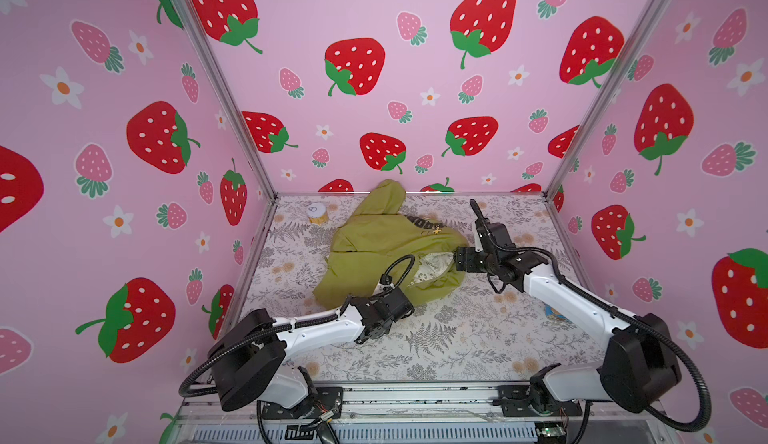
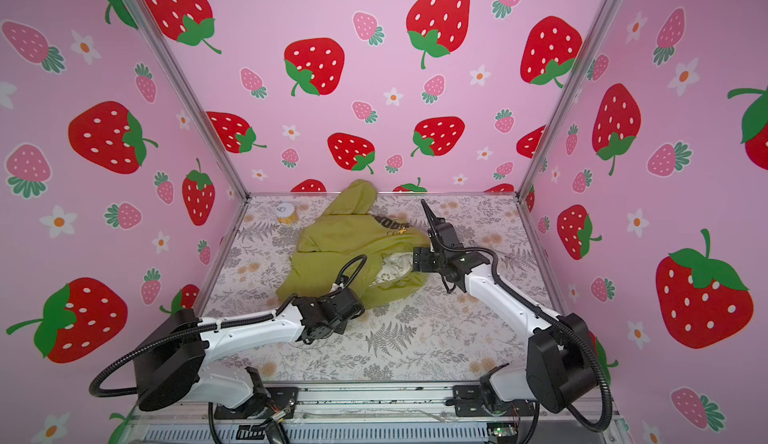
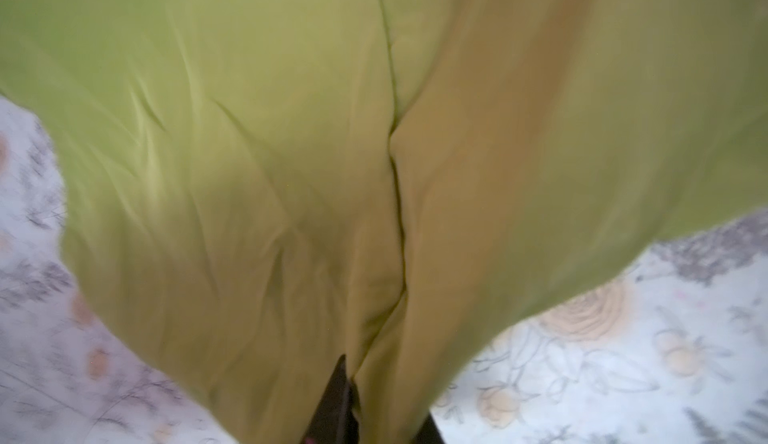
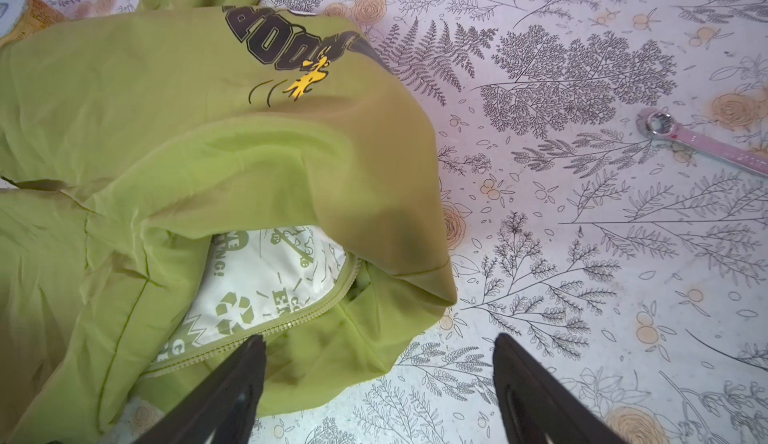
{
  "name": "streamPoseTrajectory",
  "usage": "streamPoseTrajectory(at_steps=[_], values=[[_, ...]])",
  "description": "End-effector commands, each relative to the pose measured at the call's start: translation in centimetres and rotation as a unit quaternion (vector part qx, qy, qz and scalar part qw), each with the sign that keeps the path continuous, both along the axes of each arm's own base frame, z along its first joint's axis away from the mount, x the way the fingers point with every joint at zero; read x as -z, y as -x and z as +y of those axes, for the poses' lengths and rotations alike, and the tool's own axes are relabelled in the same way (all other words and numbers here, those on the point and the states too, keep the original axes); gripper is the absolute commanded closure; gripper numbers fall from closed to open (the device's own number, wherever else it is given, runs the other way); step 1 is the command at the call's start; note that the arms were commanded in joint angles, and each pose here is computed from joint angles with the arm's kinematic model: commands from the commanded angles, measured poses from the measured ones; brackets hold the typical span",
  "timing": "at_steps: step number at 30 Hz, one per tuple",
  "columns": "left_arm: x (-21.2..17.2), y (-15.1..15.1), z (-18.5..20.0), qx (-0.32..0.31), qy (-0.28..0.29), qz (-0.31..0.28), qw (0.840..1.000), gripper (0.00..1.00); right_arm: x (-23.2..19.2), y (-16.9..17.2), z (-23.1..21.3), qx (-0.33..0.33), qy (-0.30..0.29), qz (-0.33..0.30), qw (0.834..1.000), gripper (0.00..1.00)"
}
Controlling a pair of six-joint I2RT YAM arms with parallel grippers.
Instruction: Zip up the jacket
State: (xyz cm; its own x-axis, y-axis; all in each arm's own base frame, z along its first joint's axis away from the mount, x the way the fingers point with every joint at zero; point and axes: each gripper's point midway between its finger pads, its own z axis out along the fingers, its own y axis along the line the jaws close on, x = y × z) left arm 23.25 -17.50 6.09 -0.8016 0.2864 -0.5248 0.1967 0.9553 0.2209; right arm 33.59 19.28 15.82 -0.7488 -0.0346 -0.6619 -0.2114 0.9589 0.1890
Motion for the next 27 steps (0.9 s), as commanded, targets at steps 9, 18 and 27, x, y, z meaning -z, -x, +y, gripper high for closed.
streamPoseTrajectory(at_steps=[9, 18, 27], values=[[-8.6, -4.6, 1.3, -0.070, 0.082, -0.088, 0.990, 1.00, -6.0, -1.5, -3.9, 0.085, 0.022, -0.096, 0.991, 0.01], [-19.7, -9.2, -0.8, -0.041, 0.138, -0.170, 0.975, 1.00, -7.2, -2.1, 0.3, 0.004, -0.052, -0.102, 0.993, 0.06], [-30.3, -11.6, -3.1, 0.002, 0.186, -0.250, 0.950, 1.00, -6.3, -1.0, 5.3, -0.091, -0.129, -0.095, 0.983, 0.07]])
